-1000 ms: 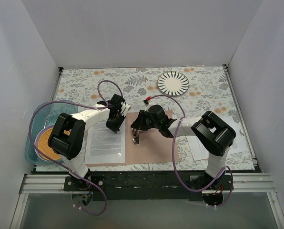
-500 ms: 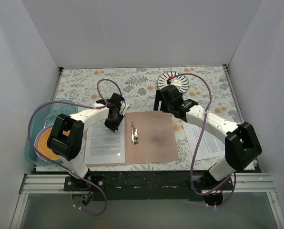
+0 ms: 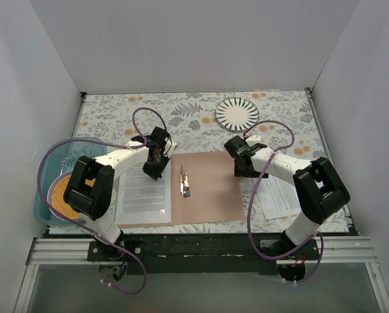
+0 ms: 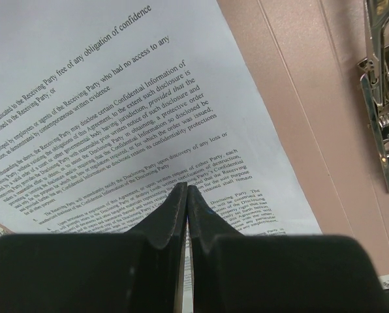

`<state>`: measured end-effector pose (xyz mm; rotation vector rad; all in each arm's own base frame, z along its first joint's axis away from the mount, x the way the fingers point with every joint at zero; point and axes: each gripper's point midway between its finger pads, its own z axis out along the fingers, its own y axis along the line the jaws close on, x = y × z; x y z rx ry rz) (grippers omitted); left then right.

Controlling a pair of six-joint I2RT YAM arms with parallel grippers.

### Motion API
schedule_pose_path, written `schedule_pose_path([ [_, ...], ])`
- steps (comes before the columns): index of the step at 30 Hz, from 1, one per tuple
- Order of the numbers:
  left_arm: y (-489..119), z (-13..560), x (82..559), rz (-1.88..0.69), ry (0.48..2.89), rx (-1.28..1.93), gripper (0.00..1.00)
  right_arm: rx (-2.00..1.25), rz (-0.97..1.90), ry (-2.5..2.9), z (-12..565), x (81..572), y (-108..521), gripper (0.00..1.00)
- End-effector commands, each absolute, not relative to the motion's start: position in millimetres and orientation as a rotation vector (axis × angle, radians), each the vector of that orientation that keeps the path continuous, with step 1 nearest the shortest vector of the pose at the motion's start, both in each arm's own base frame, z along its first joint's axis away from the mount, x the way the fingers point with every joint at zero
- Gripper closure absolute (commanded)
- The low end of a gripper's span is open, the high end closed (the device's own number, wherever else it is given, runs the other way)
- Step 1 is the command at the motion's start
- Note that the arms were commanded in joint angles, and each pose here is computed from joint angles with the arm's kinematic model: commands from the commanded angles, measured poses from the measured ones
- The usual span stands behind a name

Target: Put the files into the folder

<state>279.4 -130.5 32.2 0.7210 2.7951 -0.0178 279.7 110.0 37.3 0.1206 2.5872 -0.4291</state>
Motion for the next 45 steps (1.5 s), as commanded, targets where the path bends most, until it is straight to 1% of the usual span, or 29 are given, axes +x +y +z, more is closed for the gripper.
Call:
schedule_pose_path([
  [1,-138,58,292,-0.055,2.712,0.693,1.00,0.218,-0.461,2.534,45,284,93,0.17],
  [8,-139,56,291,-0.066,2.716,0.694,1.00,0.272,-0.416,2.550,28,285,86,0.21],
  [12,-139,53,289,-0.067,2.723,0.699,1.00,0.276,-0.363,2.547,22,290,86,0.25],
  [13,-138,52,289,-0.065,2.723,0.699,1.00,0.280,-0.361,2.553,19,289,84,0.28],
  [15,-139,52,289,-0.070,2.724,0.697,1.00,0.289,-0.335,2.560,15,290,85,0.32],
  [16,-140,53,289,-0.076,2.723,0.698,1.00,0.297,-0.337,2.576,9,286,81,0.39],
  [20,-140,52,289,-0.076,2.726,0.699,1.00,0.308,-0.305,2.605,-3,280,81,0.48],
  [24,-140,51,289,-0.075,2.729,0.700,1.00,0.316,-0.239,2.621,-12,275,86,0.64],
  [25,-140,51,289,-0.076,2.727,0.697,1.00,0.316,-0.224,2.622,-12,274,87,0.72],
  [26,-139,50,288,-0.075,2.731,0.698,1.00,0.315,-0.214,2.624,-13,274,88,0.77],
  [27,-140,50,288,-0.075,2.729,0.698,1.00,0.312,-0.195,2.628,-14,272,90,0.87],
  [29,-139,50,289,-0.073,2.729,0.697,1.00,0.308,-0.179,2.636,-15,271,92,0.96],
  [30,-140,50,288,-0.075,2.730,0.696,1.00,0.308,-0.154,2.637,-15,270,95,0.99],
  [35,-140,50,289,-0.074,2.729,0.693,1.00,0.301,-0.088,2.627,-7,272,103,0.99],
  [39,-140,50,288,-0.076,2.728,0.697,1.00,0.293,-0.007,2.558,20,279,110,0.99],
  [41,-140,50,288,-0.078,2.729,0.694,1.00,0.310,-0.010,2.517,34,283,108,0.99],
  [42,-141,50,290,-0.079,2.726,0.693,1.00,0.327,-0.004,2.477,47,287,106,0.83],
  [43,-140,51,289,-0.079,2.728,0.693,1.00,0.344,-0.011,2.455,54,290,104,0.73],
  [44,-141,51,290,-0.079,2.726,0.693,1.00,0.357,-0.041,2.440,59,291,99,0.66],
  [45,-141,51,290,-0.079,2.726,0.693,1.00,0.372,-0.047,2.430,64,292,96,0.54],
])
